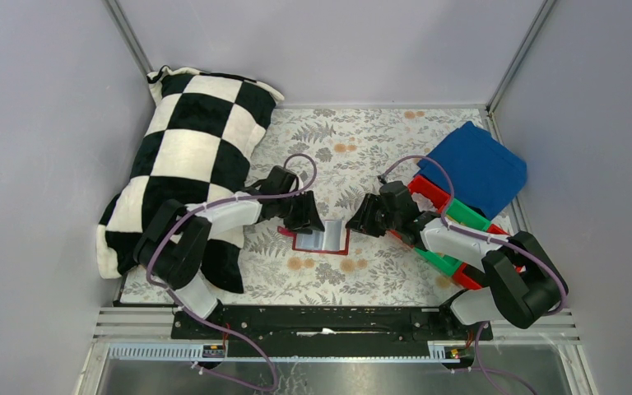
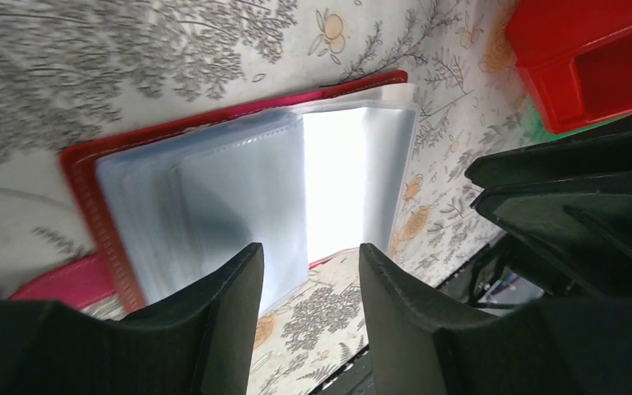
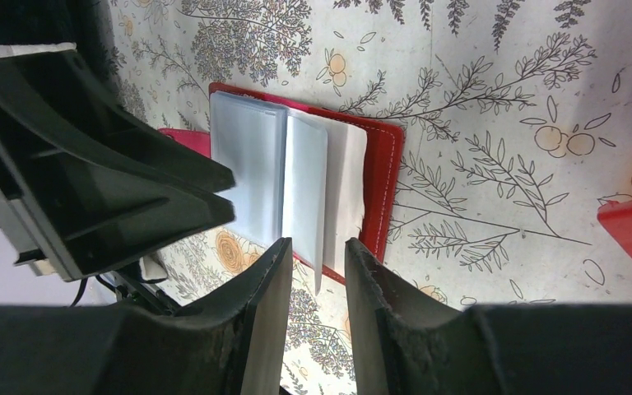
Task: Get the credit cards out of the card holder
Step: Remove the credit card from the card holder.
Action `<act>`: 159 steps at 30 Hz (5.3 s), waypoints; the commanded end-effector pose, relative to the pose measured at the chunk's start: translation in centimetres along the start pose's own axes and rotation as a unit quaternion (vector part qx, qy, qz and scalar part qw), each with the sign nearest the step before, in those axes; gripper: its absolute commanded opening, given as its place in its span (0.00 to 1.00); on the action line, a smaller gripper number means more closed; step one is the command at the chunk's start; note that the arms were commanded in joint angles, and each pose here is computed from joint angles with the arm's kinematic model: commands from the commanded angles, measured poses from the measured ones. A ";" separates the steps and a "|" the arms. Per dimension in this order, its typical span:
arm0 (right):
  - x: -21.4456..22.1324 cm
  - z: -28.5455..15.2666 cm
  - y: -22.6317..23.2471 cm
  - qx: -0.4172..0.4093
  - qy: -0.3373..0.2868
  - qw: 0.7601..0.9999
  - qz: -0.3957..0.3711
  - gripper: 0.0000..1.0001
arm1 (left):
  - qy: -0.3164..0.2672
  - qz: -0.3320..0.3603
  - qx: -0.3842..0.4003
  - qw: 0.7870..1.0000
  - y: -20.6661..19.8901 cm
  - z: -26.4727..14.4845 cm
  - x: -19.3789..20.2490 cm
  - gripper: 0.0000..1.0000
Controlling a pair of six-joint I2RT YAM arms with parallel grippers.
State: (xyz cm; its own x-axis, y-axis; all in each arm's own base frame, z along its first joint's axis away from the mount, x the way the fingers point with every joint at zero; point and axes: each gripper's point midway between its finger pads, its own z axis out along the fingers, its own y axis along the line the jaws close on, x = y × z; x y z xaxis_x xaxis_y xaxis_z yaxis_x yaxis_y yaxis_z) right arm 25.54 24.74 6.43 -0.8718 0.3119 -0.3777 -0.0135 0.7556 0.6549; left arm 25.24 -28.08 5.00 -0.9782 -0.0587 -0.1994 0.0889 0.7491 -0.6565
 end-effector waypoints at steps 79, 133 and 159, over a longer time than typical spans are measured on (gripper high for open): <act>2.9 3.3 -5.2 0.069 0.074 0.995 0.019 0.18 | 0.011 0.036 0.007 0.999 -2.4 1.4 -0.6 0.51; -0.1 -2.4 -4.5 0.110 -0.009 0.994 0.002 0.32 | 0.056 0.041 0.159 0.985 -10.4 2.4 0.9 0.51; 1.5 2.7 5.1 -0.048 0.059 0.997 -0.019 0.25 | -0.018 -0.010 -0.014 1.000 0.5 -0.8 -1.0 0.33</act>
State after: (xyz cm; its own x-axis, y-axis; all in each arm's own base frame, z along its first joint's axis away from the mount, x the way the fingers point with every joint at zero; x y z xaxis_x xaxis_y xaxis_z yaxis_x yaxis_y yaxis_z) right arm 24.81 28.42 6.93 -0.9132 0.2189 -0.3438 -0.0629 0.7578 0.6495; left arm 25.59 -28.39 6.14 -0.9845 -0.0925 -0.1491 0.0389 0.7135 -0.6995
